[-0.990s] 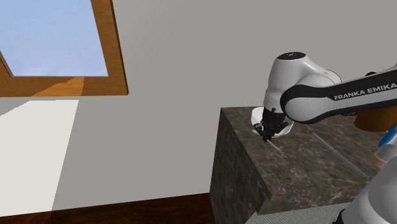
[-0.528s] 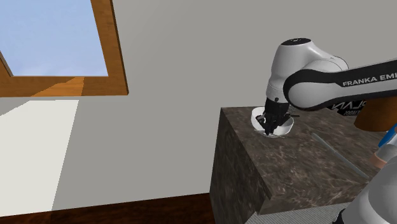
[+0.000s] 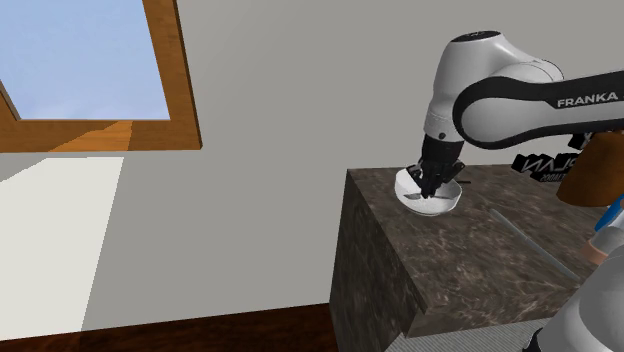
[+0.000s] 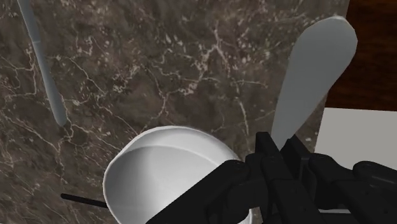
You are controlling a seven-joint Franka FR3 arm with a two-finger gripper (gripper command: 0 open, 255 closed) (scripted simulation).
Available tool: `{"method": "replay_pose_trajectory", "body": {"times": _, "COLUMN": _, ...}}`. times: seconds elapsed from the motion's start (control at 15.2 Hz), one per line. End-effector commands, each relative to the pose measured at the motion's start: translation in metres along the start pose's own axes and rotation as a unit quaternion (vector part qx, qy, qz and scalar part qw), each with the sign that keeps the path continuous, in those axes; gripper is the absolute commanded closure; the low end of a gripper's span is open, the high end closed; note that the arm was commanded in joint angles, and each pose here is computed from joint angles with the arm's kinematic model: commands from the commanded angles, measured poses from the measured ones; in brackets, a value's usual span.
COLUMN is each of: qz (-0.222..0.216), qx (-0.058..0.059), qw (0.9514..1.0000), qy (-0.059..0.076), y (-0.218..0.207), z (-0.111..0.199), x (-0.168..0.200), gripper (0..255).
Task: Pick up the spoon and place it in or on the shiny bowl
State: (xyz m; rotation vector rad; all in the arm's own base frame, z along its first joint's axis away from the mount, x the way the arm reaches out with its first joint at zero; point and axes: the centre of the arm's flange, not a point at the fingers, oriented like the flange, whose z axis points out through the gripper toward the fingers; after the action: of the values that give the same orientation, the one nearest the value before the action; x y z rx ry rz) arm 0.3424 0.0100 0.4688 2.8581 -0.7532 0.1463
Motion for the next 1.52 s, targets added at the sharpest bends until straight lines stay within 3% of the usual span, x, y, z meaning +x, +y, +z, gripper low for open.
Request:
{"method": "replay_pose_trajectory", "body": {"times": 0.0, "qz": 0.000, "qx": 0.000, "qw": 1.0000, "qy": 0.000, "y": 0.001, "z": -0.012, "x": 0.002, "gripper": 255}}
{"method": "replay_pose_trajectory", "body": {"times": 0.13, "qz": 0.000, "qx": 0.000, "qw": 1.0000, "qy": 0.000, "y": 0.002, "z": -0.020, "x": 0.003, "gripper": 255}}
{"method": "replay_pose_trajectory", "body": {"times": 0.99, "qz": 0.000, "qx": 0.000, "qw": 1.0000, "qy": 0.000, "y": 0.107, "z": 0.003, "x": 0.130, "gripper": 255}}
{"method": "replay_pose_trajectory", "body": {"times": 1.45, "qz": 0.000, "qx": 0.000, "qw": 1.0000, "qy": 0.000, "y": 0.102, "z": 0.039, "x": 0.125, "gripper": 255}}
